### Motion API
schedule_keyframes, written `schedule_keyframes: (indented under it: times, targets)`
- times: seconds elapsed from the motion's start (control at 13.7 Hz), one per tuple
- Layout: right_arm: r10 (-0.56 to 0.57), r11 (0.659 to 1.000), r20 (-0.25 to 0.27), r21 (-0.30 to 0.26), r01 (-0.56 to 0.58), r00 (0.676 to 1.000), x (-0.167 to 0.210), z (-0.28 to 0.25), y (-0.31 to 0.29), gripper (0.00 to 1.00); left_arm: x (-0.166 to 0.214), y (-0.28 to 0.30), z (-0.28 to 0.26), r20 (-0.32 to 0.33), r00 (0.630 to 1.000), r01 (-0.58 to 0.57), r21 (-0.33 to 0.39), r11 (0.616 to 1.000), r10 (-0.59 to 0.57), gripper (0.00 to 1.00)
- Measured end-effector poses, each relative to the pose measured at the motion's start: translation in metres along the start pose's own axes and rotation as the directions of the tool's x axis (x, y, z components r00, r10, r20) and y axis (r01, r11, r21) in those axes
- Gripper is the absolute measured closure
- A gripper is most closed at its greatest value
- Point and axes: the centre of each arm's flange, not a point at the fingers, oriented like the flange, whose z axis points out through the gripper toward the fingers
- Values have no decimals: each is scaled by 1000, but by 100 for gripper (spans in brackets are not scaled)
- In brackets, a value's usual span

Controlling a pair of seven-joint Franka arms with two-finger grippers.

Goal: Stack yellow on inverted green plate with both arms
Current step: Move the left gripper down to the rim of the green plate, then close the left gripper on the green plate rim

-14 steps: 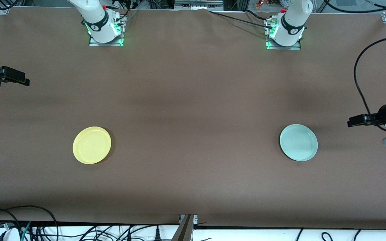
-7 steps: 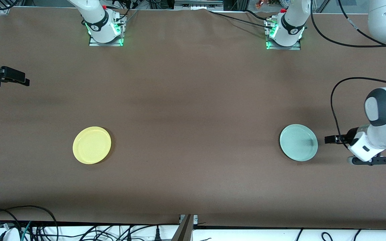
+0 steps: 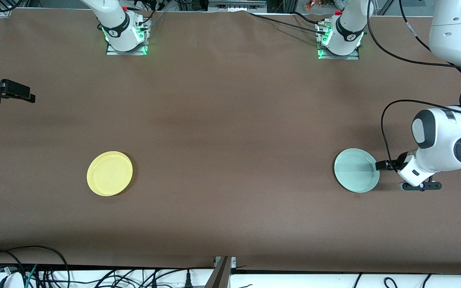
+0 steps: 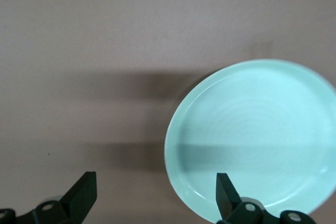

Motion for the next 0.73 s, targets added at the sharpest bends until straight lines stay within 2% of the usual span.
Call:
schedule_keyframes:
  times: [0.29, 0.73]
  targets:
    - [0, 1000, 0, 0, 0, 1000, 0, 0, 0, 0, -11, -15, 24, -8, 1000, -23, -1, 1000, 23, 0]
    - [0, 1000, 0, 0, 0, 1000, 0, 0, 0, 0, -7, -7, 49, -30, 999, -36, -1, 999, 36, 0]
